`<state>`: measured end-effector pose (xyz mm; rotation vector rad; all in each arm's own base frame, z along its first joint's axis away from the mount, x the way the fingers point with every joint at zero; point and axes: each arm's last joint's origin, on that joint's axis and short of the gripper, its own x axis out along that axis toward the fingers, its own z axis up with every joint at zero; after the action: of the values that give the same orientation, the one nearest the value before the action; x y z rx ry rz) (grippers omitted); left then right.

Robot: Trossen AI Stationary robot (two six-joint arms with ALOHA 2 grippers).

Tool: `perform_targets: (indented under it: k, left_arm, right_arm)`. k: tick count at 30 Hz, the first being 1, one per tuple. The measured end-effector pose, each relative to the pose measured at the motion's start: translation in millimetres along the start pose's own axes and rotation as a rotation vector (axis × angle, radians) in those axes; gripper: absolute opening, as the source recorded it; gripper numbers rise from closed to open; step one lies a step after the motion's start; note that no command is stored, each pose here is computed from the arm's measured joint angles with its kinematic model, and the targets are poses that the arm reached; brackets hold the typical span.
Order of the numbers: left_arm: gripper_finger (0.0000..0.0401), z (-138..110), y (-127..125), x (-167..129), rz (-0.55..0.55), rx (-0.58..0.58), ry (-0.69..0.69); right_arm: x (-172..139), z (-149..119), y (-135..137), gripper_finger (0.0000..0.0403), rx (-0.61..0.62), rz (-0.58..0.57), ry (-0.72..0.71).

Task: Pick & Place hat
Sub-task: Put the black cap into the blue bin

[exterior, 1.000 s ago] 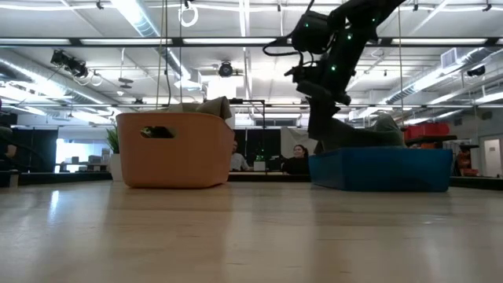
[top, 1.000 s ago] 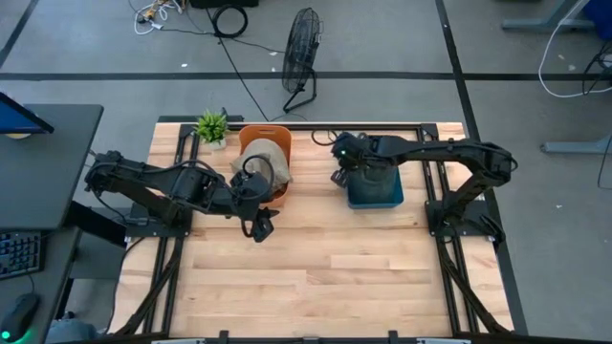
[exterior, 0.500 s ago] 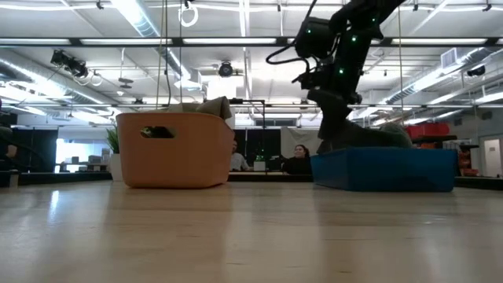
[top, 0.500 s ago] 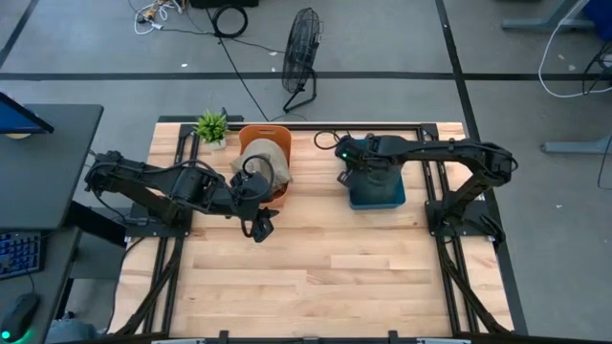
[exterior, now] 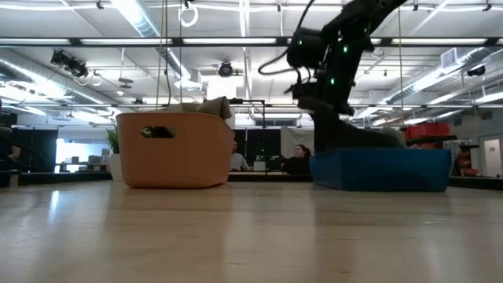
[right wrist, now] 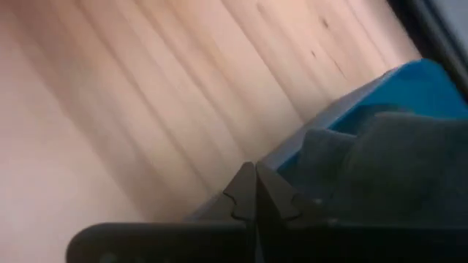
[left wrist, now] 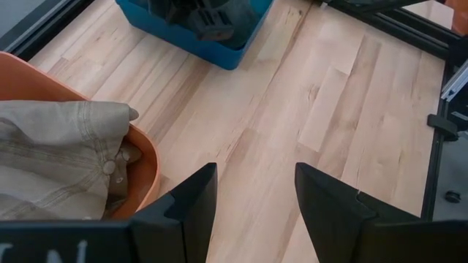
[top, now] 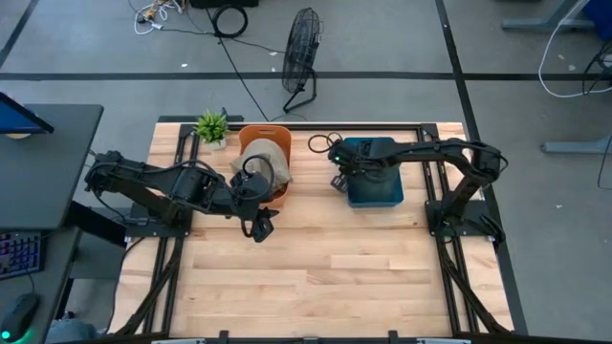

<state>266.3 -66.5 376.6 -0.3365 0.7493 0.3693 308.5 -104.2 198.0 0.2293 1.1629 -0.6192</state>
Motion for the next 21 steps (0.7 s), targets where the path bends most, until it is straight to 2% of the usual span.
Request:
perform_targets:
  k: [8, 12, 17, 21]
  left_arm:
    - [0.0188, 0, 0, 0, 0.001, 0.001, 0.001]
    - [0.0188, 0, 0, 0, 0.001, 0.001, 0.001]
    - [0.0188, 0, 0, 0, 0.001, 0.000, 0.001]
    - [0.0188, 0, 0, 1, 0.001, 0.000, 0.002]
  right_arm:
    - [-54, 1, -12, 0.0000, -0.015, 0.000, 0.011]
    - [-86, -6, -25, 0.0000, -0.008, -0.091, 0.006]
    - [-107, -30, -50, 0.0000, 0.107, -0.257, 0.091]
    - [-97, -49, -65, 0.0000, 0.214, -0.295, 0.141]
